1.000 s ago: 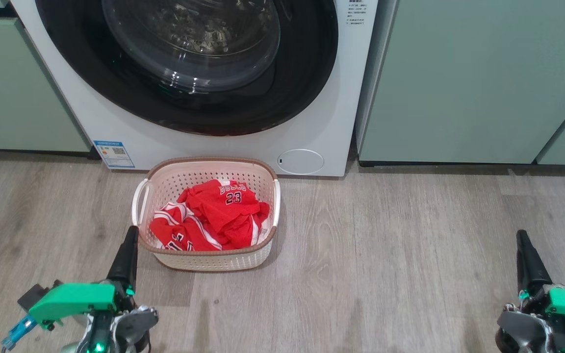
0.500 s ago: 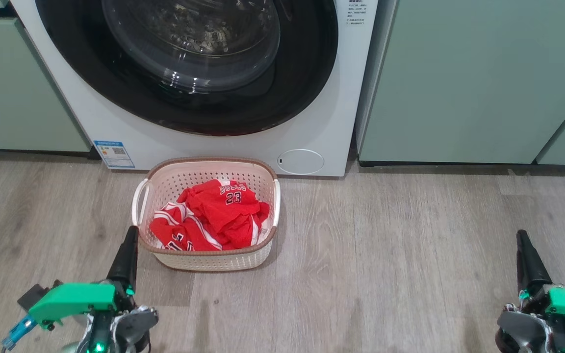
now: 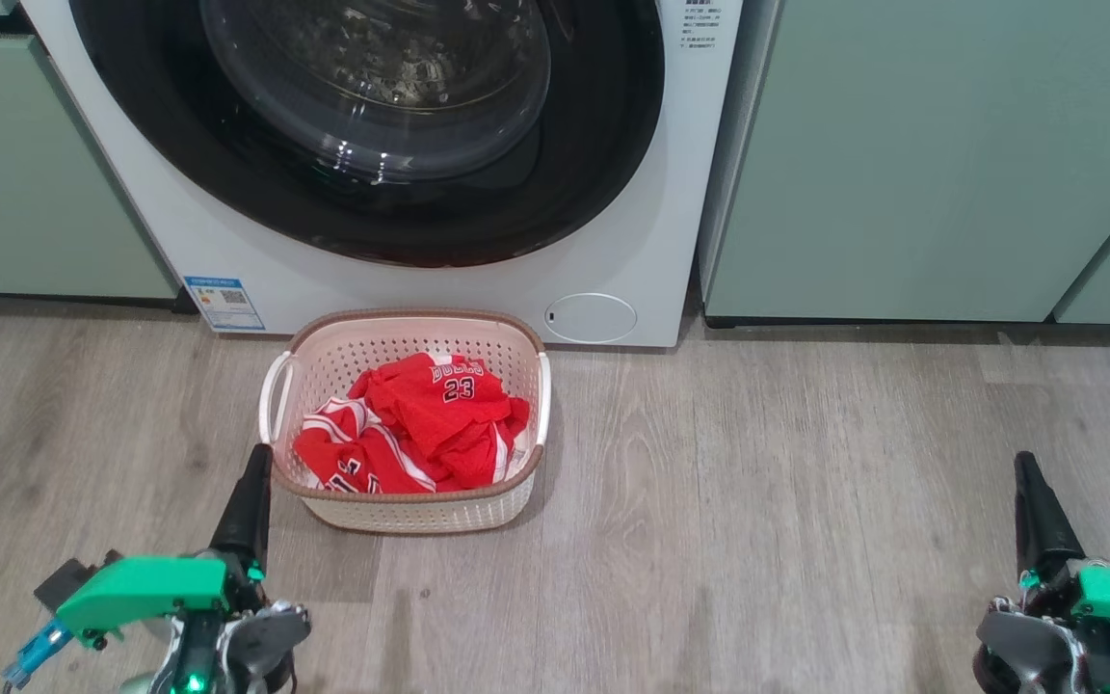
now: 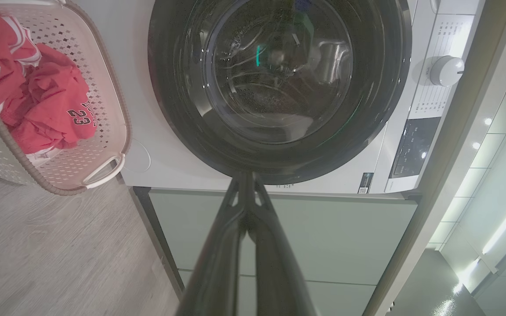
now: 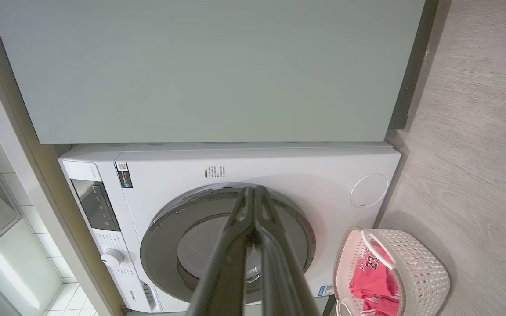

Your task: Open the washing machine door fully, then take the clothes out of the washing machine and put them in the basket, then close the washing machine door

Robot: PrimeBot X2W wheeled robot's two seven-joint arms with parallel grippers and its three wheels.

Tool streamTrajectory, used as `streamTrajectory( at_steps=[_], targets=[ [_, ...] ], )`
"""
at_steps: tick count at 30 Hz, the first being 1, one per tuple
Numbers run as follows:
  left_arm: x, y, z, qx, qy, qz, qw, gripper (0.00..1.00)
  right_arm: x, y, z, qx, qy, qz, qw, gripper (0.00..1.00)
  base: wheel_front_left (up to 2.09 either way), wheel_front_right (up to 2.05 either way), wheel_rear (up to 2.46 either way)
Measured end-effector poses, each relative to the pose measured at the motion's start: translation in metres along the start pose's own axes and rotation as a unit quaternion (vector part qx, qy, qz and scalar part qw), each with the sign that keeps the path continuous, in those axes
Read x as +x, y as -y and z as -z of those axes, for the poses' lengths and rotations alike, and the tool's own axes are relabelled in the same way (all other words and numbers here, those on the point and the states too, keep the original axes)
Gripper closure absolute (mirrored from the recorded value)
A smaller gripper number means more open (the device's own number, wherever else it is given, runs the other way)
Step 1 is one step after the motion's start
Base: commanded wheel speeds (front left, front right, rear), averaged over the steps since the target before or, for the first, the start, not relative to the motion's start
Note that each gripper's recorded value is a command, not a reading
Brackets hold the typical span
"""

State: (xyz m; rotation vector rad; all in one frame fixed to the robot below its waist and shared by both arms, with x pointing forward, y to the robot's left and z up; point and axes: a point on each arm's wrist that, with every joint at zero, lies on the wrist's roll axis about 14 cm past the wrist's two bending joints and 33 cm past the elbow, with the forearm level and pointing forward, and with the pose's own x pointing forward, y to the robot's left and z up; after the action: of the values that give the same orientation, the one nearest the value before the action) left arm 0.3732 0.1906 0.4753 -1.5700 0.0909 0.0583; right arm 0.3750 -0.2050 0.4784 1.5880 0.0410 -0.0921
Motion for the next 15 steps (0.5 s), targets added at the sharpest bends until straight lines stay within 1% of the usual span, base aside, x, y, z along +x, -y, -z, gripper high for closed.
streamTrajectory(
  at_steps=[15],
  targets=[
    [0.0,0.0,0.0,0.0,0.0,0.0,1.0,1.0,0.0,0.0,0.0,0.0,0.0,0.0,1.0,1.0,0.0,0.0,0.0]
  ],
)
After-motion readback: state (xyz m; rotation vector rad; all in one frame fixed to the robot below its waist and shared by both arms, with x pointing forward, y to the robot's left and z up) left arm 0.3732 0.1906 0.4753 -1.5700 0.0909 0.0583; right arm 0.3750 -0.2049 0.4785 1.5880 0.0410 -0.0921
